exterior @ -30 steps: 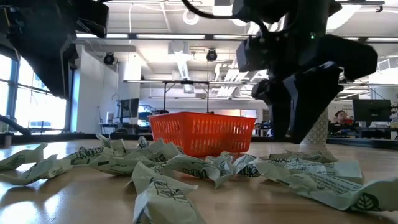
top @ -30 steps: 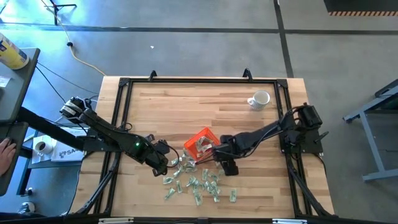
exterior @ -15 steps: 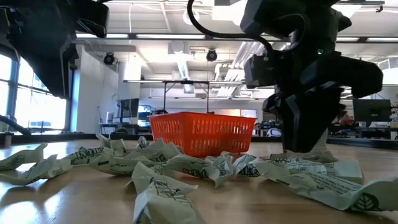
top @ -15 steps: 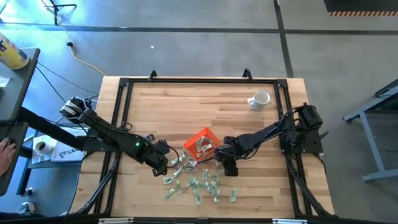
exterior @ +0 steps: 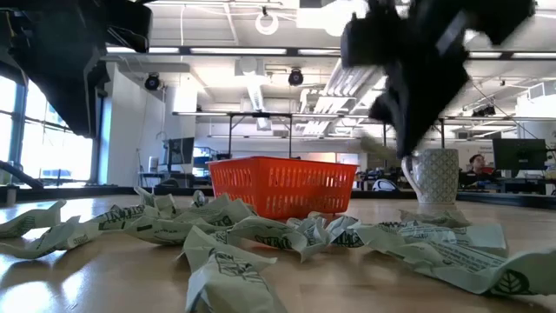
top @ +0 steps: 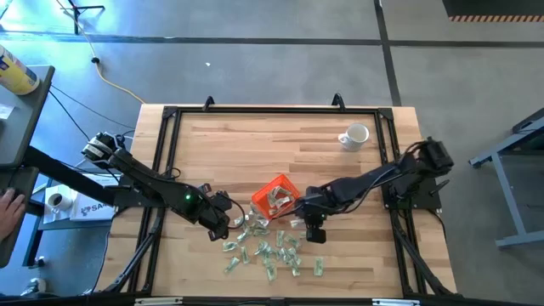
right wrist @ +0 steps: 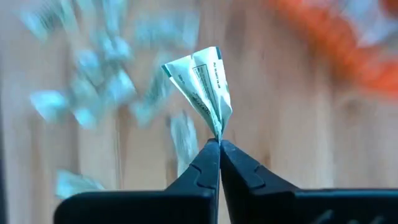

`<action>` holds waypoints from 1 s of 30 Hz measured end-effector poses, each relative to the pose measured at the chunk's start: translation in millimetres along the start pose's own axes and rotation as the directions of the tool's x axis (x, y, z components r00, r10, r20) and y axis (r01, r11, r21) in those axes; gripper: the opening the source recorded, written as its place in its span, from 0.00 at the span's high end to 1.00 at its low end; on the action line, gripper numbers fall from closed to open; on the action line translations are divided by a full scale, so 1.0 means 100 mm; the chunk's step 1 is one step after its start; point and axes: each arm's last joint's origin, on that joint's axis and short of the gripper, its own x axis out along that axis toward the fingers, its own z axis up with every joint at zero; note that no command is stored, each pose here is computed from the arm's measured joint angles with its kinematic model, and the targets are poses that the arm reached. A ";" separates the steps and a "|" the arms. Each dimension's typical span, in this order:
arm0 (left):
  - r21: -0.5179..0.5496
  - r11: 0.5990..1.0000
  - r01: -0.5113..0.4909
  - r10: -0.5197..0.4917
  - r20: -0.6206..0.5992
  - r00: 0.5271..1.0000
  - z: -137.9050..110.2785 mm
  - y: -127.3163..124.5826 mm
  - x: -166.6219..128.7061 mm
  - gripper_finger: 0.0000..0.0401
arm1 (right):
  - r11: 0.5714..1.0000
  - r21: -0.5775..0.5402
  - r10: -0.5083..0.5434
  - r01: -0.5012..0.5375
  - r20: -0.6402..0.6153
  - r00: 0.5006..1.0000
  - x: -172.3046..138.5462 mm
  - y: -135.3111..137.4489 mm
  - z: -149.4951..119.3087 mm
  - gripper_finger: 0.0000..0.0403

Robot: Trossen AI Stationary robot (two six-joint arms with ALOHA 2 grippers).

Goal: Pick and place Stevia / Truvia into bins
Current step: Put the stevia packet into the orange bin

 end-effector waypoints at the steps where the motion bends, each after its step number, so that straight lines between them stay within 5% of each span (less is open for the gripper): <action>1: 0.000 1.000 -0.001 0.001 0.001 1.000 0.00 0.00 0.00 0.58 | 1.000 0.011 -0.020 0.020 0.049 0.999 -0.09 -0.01 0.08 0.99; 4: 0.000 1.000 -0.001 0.001 0.004 1.000 0.00 0.00 0.00 0.58 | 0.996 0.042 -0.079 0.073 0.166 0.983 -0.29 -0.14 0.31 1.00; 8: -0.001 1.000 -0.001 0.001 0.007 1.000 0.00 0.00 0.00 0.58 | 0.999 0.050 -0.027 0.016 0.220 0.975 -0.26 -0.40 0.54 0.95; 14: -0.010 1.000 -0.001 0.001 0.008 1.000 0.00 0.00 0.00 0.58 | 0.998 0.054 0.008 -0.016 0.149 0.989 -0.05 -0.58 0.62 0.70; 20: -0.016 0.999 0.036 -0.036 -0.005 0.999 0.01 -0.02 0.00 0.58 | 0.999 0.013 -0.042 0.040 0.157 0.987 -0.15 -0.45 0.58 0.42; 26: 0.152 0.979 0.136 -0.144 0.039 0.989 0.11 -0.14 0.07 0.58 | 0.973 -0.133 -0.184 0.189 0.048 0.982 -0.28 -0.19 0.31 0.31; 30: -0.012 0.991 0.137 -0.137 -0.042 0.990 0.26 -0.04 0.27 0.58 | 0.967 -0.083 -0.245 0.240 -0.056 0.968 -0.28 -0.07 0.13 0.30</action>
